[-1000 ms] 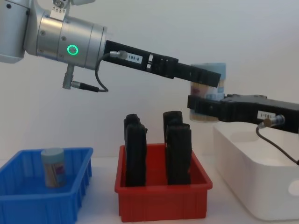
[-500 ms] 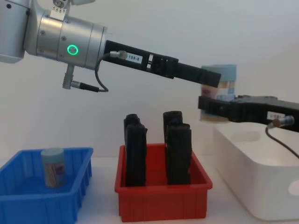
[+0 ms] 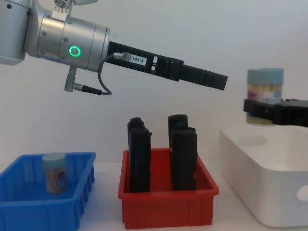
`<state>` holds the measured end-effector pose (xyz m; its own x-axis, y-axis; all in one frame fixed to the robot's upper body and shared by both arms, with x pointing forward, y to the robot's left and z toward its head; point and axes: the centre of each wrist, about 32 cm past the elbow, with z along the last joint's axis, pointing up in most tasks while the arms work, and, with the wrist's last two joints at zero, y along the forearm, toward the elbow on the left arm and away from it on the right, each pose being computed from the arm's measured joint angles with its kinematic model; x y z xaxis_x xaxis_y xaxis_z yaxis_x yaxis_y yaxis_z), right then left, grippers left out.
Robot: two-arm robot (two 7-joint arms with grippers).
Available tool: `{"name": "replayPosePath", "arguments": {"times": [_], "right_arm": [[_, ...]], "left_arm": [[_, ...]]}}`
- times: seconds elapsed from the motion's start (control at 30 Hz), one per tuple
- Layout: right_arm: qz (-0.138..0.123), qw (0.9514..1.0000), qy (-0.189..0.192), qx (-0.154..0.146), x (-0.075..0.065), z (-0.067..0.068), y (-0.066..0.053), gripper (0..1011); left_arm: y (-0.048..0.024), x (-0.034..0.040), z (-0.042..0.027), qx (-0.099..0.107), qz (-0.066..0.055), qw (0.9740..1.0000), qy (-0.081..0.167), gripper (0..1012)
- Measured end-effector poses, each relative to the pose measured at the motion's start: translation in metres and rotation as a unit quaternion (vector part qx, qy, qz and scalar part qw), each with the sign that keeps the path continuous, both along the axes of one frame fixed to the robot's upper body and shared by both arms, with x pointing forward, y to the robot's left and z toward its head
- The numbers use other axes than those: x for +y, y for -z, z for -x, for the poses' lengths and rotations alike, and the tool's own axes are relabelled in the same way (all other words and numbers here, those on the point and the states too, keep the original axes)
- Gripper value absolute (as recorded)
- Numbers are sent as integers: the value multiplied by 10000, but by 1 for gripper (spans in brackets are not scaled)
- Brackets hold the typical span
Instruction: Pick the cotton swabs from the blue box and place them into the white box.
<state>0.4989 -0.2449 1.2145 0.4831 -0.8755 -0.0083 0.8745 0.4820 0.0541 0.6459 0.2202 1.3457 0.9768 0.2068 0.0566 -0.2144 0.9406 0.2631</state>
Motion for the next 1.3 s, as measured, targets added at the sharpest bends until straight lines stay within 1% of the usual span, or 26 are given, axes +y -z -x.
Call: {"name": "replayPosePath", "arguments": {"times": [0.2,0.27,0.37,0.43,0.47,0.63,0.8,1.0,1.3], "right_arm": [[22,9990,435,64,-127,-21,19,639],[33,9981,603,113,-173,-49,21,639],[48,9970,754,181,-210,-86,26,639],[63,9953,926,270,-258,-158,39,639],[63,9953,926,270,-258,-158,39,639],[119,9926,1129,435,-313,-300,87,639],[166,9915,1175,537,-332,-393,127,639],[225,9913,1109,670,-331,-497,186,639],[306,9911,987,839,-317,-602,273,639]], "left_arm": [[0,0,0,0,0,10000,0,1004],[0,0,0,0,0,10000,0,1004],[0,0,0,0,0,10000,0,1004],[0,0,0,0,0,10000,0,1004],[0,0,0,0,0,10000,0,1004],[0,0,0,0,0,10000,0,1004],[0,0,0,0,0,10000,0,1004],[0,0,0,0,0,10000,0,1004],[0,0,0,0,0,10000,-1,1004]]}}
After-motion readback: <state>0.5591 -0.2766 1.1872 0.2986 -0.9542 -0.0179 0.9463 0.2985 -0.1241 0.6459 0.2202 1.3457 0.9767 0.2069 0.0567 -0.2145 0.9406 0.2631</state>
